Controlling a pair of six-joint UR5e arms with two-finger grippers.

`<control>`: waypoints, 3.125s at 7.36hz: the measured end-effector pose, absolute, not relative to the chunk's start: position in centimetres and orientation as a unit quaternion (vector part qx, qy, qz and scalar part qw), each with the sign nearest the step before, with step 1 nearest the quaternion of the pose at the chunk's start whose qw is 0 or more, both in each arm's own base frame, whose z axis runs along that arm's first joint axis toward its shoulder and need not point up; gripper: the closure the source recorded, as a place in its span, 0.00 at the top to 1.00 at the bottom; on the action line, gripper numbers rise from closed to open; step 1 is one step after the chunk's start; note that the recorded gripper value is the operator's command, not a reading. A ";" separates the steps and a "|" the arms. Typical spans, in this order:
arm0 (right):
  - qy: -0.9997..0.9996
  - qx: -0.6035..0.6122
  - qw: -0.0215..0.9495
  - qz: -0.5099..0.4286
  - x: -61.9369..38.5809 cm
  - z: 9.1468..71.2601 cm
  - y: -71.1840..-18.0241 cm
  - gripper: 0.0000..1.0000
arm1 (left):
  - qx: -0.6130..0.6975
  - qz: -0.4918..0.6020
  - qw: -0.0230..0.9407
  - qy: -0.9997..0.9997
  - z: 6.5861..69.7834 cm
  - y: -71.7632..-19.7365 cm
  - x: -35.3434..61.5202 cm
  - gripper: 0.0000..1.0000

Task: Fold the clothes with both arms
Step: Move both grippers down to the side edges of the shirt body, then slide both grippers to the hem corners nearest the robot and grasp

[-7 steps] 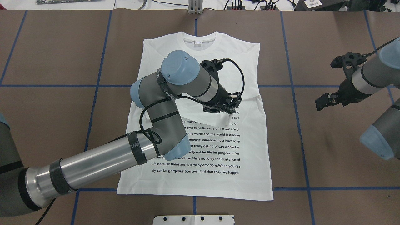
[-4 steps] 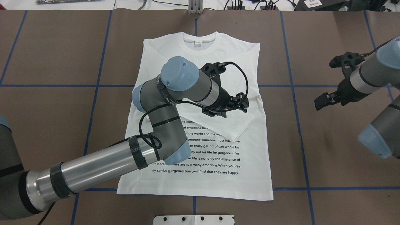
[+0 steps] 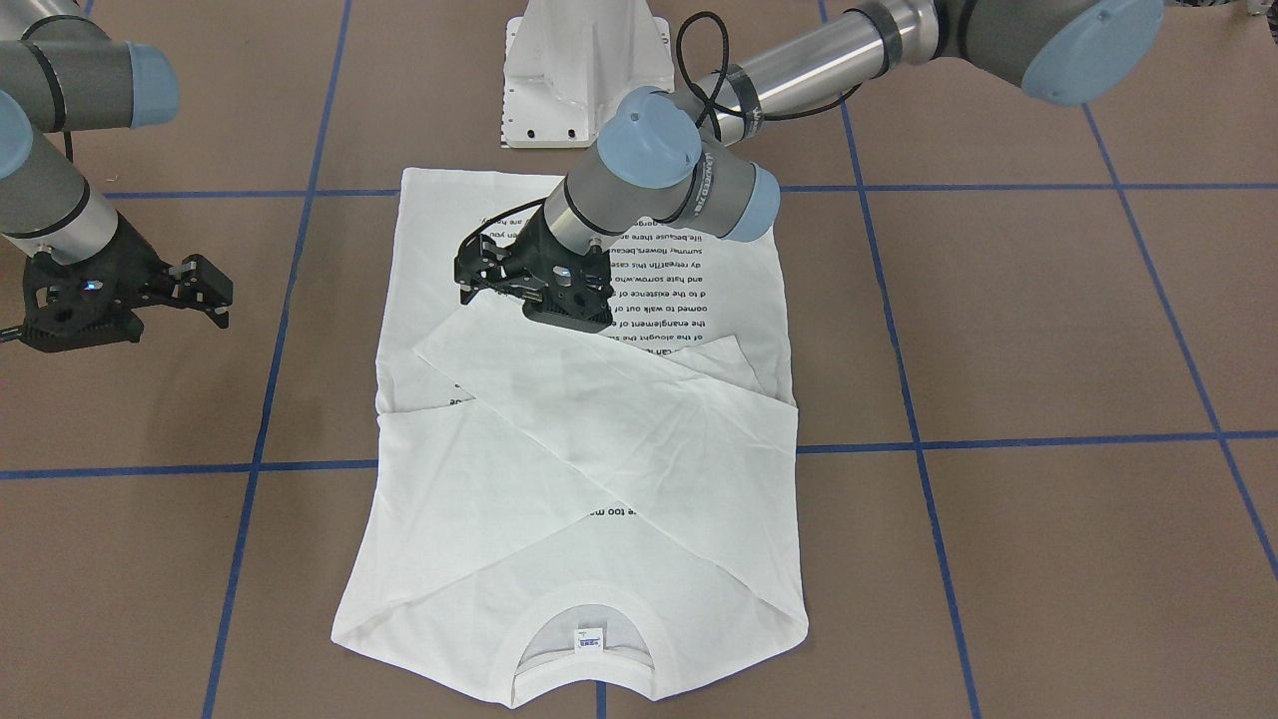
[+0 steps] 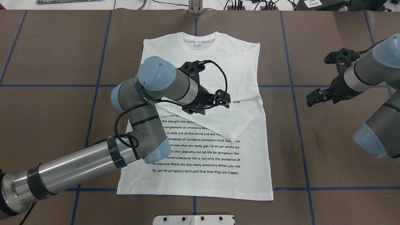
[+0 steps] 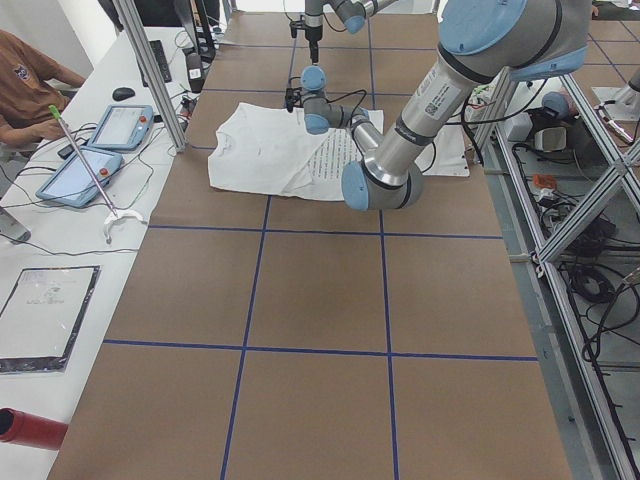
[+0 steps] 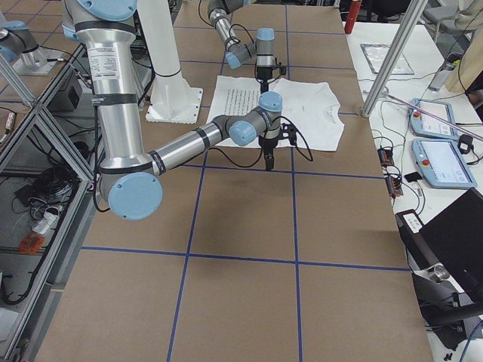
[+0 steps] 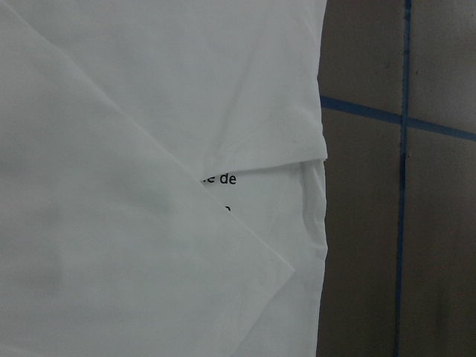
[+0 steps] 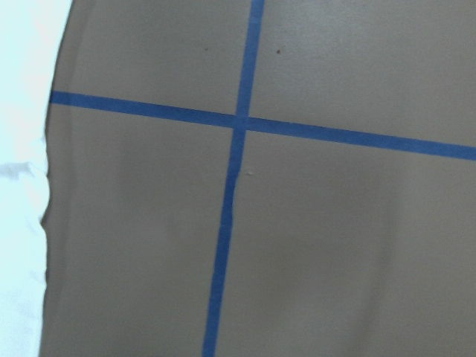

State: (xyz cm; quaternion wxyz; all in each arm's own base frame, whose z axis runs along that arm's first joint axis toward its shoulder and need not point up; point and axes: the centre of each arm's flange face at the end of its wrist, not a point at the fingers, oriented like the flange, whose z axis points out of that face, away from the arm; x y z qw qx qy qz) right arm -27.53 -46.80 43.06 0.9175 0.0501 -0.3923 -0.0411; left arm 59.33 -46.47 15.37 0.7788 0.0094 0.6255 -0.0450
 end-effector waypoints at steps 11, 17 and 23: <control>-0.415 0.001 0.910 0.025 -46.7 37.3 -21.1 0.93 | 0.087 -0.030 0.853 0.513 21.2 -37.5 37.5 0.99; -0.404 -0.004 0.914 0.033 -46.9 38.2 -20.7 0.65 | 0.086 -0.027 0.853 0.514 21.1 -37.0 37.6 0.99; -0.397 -0.013 0.917 0.046 -46.3 38.9 -20.5 0.62 | 0.084 -0.026 0.854 0.513 21.2 -37.0 37.8 0.99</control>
